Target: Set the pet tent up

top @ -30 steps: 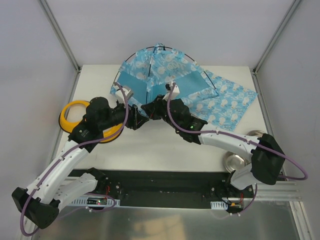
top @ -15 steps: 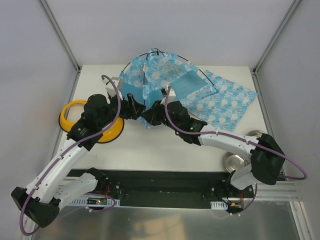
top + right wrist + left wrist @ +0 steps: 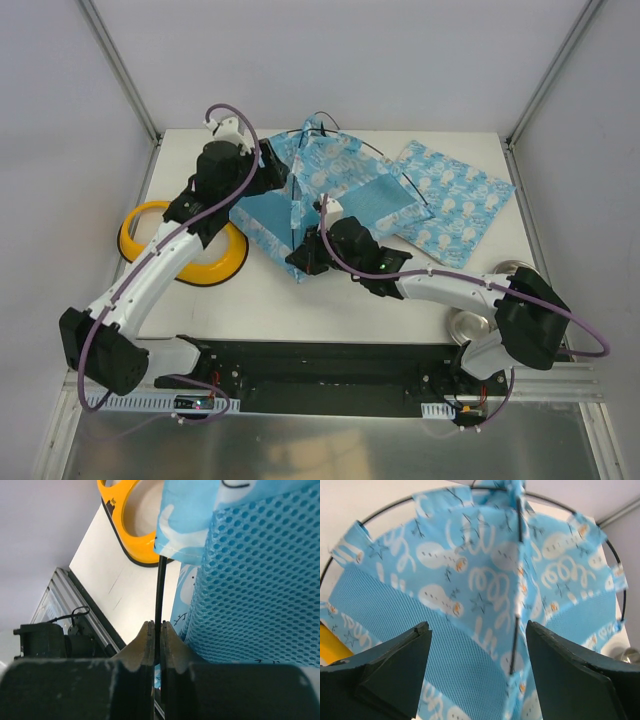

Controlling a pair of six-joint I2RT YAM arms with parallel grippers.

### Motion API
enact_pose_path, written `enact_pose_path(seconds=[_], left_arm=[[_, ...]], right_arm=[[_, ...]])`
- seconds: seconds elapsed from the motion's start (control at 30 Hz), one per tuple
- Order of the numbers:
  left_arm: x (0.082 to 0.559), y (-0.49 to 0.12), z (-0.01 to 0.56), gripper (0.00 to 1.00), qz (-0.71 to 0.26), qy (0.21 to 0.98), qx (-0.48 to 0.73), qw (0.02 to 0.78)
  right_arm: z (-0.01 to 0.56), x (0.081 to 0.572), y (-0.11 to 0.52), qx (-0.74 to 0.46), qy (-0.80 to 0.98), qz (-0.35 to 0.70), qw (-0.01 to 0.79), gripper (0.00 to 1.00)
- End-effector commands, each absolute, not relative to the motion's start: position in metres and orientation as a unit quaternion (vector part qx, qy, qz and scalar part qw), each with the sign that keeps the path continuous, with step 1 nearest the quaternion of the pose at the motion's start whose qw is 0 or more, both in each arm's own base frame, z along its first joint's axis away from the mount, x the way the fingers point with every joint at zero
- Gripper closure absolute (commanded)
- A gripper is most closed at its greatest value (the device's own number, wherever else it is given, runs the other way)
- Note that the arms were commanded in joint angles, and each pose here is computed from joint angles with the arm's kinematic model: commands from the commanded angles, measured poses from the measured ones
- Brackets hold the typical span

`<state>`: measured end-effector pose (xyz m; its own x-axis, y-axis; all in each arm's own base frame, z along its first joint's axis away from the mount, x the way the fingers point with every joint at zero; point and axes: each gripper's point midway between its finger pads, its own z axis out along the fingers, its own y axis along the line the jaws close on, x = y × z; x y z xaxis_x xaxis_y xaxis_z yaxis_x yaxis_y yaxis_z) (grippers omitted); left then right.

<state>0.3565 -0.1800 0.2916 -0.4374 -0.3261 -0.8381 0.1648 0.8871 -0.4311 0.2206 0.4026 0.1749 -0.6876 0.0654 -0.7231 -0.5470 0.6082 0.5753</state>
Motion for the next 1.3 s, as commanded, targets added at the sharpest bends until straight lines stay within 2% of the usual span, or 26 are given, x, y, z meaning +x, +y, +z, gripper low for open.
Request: enact_pose_path(seconds=[0.0,0.43,0.47,0.53,0.67,0.73,0.87,1.03,1.1,1.27], left_arm=[[0.38,-0.188,0.319,0.23,-0.287,0.8,-0.051,0.525],[0.395,-0.25,0.308,0.22,-0.39,0.786,0.059,0.477],[0.398,-0.251,0.305,0.23,-0.388,0.788,0.057,0.475],[0.403,-0.252,0.296,0.39,-0.382,0.795,0.058,0.468],[0.403,-0.268,0.282,0.49,-0.404,0.8,0.088,0.434],[0.399,-0.276,0.279,0.48,-0.411,0.799,0.11,0.426],[0.393,-0.283,0.28,0.35,-0.409,0.793,0.139,0.43],[0.392,-0.285,0.284,0.26,-0.411,0.786,0.15,0.437],[0.391,-0.289,0.283,0.26,-0.412,0.784,0.16,0.436],[0.396,-0.29,0.263,0.35,-0.39,0.807,0.16,0.414]], right_arm=[[0.171,0.219,0.395,-0.174,0.818,0.405,0.369,0.92],[0.142,0.213,0.395,-0.203,0.84,0.375,0.335,0.86],[0.141,0.213,0.395,-0.204,0.841,0.375,0.333,0.85],[0.139,0.213,0.394,-0.206,0.842,0.371,0.331,0.85],[0.138,0.211,0.395,-0.211,0.844,0.371,0.326,0.84],[0.137,0.211,0.394,-0.213,0.844,0.369,0.325,0.83],[0.135,0.212,0.396,-0.214,0.847,0.365,0.322,0.81],[0.131,0.213,0.397,-0.215,0.849,0.362,0.32,0.81],[0.13,0.213,0.399,-0.217,0.849,0.362,0.319,0.79],[0.134,0.215,0.399,-0.215,0.846,0.363,0.325,0.74]])
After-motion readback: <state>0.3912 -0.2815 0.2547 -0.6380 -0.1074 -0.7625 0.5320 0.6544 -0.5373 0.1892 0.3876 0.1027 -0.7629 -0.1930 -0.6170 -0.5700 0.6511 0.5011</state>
